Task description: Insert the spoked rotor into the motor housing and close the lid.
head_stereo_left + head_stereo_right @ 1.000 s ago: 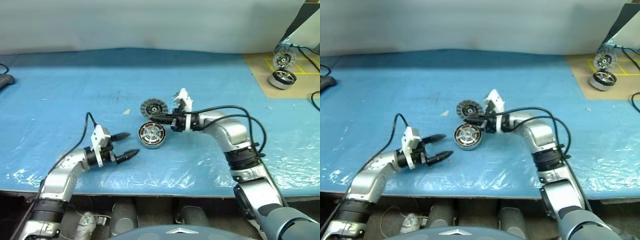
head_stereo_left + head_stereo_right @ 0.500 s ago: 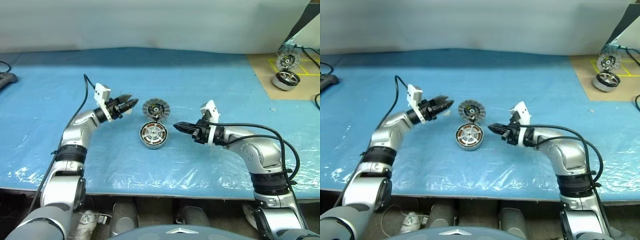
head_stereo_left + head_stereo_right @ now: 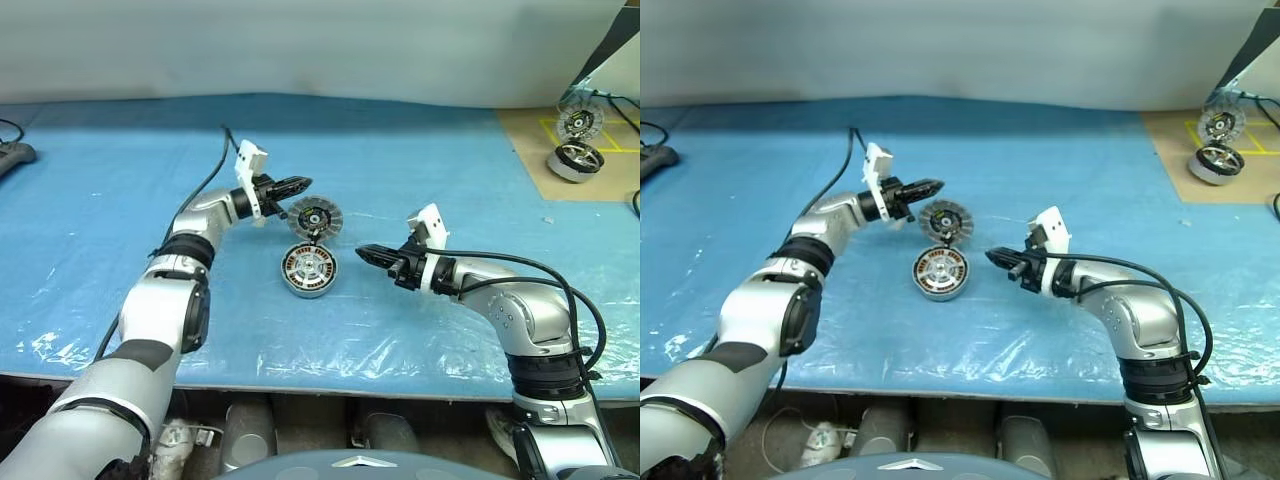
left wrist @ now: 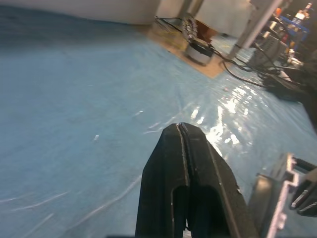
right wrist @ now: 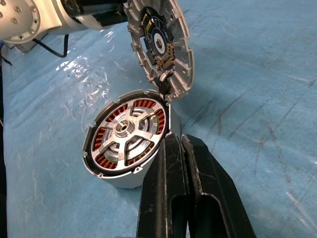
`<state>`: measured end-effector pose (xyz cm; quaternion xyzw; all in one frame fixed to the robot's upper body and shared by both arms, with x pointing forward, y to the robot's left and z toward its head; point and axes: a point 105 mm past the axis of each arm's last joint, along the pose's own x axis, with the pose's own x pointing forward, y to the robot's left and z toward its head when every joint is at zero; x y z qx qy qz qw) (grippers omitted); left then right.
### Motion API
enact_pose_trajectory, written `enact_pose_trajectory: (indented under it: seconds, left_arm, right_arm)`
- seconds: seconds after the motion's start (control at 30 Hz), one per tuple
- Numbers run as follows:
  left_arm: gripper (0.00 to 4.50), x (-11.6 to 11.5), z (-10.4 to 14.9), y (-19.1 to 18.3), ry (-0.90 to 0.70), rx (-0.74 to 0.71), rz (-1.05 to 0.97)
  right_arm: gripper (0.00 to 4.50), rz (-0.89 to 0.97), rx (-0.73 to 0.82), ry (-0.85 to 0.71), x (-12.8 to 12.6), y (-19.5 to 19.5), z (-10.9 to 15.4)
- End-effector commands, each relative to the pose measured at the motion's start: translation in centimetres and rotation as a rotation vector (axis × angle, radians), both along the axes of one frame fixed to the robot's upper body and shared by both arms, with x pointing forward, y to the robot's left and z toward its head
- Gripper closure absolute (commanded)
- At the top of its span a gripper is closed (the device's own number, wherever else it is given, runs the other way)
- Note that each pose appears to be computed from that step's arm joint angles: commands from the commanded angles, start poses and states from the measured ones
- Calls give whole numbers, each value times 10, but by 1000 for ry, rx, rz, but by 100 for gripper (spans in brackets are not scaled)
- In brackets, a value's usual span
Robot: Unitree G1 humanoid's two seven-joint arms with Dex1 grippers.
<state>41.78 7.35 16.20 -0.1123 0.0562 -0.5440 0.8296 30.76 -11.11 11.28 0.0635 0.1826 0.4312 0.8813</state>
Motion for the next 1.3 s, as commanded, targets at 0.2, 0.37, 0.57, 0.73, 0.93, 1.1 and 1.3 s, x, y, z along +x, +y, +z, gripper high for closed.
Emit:
enact_pose_trajectory:
  seconds: [0.2,0.37,0.57,0.73,0.93,1.1,1.3]
  left_arm:
    - [447,-21,-6,-7,-18,200,-255]
    - [447,-39,-12,-10,-53,281,-430]
    - [447,-49,-14,-16,-125,328,-526]
    - [447,-67,-48,-14,-230,465,-623]
    - [447,-79,-76,-1,-220,499,-646]
    - [447,-68,-43,-1,-188,290,-534]
    - [450,-66,25,18,-200,39,-402]
  right_arm:
    - [450,-24,15,-40,-5,-8,12]
    - [450,-69,20,-48,-9,-22,15]
    - [450,-130,15,-39,-23,-52,18]
    - [450,-164,-1,-42,-21,-61,18]
    - [450,-122,5,-64,-14,-42,21]
    - [450,-35,9,-125,-14,-21,36]
    - [351,152,-42,-223,-17,13,52]
